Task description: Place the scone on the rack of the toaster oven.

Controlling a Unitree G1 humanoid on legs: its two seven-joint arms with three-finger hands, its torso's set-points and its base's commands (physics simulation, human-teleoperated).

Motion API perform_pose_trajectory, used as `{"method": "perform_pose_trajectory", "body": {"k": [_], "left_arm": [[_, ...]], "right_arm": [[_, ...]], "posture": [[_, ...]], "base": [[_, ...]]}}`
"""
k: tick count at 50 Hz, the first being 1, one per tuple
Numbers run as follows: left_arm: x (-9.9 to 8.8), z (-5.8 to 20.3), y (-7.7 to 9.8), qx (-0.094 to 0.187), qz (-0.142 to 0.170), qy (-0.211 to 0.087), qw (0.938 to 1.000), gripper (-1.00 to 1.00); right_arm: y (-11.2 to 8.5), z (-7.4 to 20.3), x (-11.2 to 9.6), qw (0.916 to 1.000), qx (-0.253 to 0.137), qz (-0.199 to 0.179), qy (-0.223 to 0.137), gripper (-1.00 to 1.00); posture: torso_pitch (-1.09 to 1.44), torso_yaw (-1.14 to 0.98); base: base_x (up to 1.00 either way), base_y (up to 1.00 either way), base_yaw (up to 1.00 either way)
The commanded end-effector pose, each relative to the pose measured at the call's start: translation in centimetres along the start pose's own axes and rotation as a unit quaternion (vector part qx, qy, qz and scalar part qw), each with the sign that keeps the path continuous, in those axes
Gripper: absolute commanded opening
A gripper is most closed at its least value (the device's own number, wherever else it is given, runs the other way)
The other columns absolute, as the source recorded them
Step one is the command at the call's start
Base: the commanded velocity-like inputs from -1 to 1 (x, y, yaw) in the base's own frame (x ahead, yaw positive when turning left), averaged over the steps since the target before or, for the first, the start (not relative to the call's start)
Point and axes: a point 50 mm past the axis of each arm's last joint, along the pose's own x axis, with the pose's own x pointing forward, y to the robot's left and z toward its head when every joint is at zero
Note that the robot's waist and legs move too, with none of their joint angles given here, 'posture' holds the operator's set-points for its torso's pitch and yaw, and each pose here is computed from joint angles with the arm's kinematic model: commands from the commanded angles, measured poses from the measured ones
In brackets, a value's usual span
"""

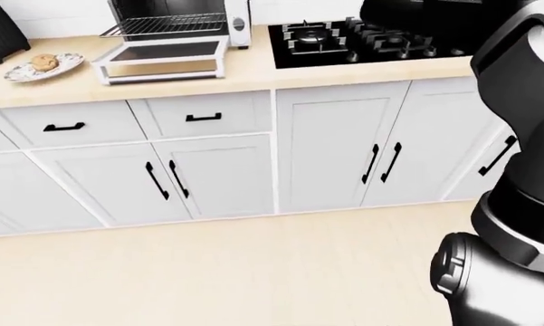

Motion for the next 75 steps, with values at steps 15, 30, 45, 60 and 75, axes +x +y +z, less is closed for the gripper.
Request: {"method": "perform_pose_trajectory", "body": {"k": [15,30,45,60,75], "left_arm": [[-0.2,1.2,-0.2,-0.002,-0.003,-0.038,0.9993,1.00],[-0.4,1.4,-0.1,-0.001,-0.002,-0.037,0.9993,1.00],[-0.4,1.1,-0.2,-0.002,-0.003,-0.035,0.9994,1.00],[-0.5,1.0,0.0,-0.004,-0.003,-0.033,0.9994,1.00],[-0.5,1.0,0.0,-0.004,-0.003,-0.033,0.9995,1.00]], "right_arm": [[-0.3,1.6,-0.4,0.9993,-0.001,-0.007,-0.038,1.00],[-0.3,1.6,-0.4,0.9993,-0.004,-0.008,-0.036,1.00],[-0.3,1.5,-0.4,0.9993,-0.007,-0.008,-0.035,1.00],[-0.6,1.7,-0.4,0.9992,-0.007,-0.012,-0.037,1.00],[-0.4,1.3,-0.3,0.9993,-0.011,-0.010,-0.035,1.00]], "posture": [[0.00,0.00],[0.00,0.00],[0.00,0.00],[0.00,0.00],[0.00,0.00]], "base": [[0.00,0.11,0.00],[0.00,0.11,0.00],[0.00,0.11,0.00],[0.00,0.11,0.00],[0.00,0.11,0.00]]}}
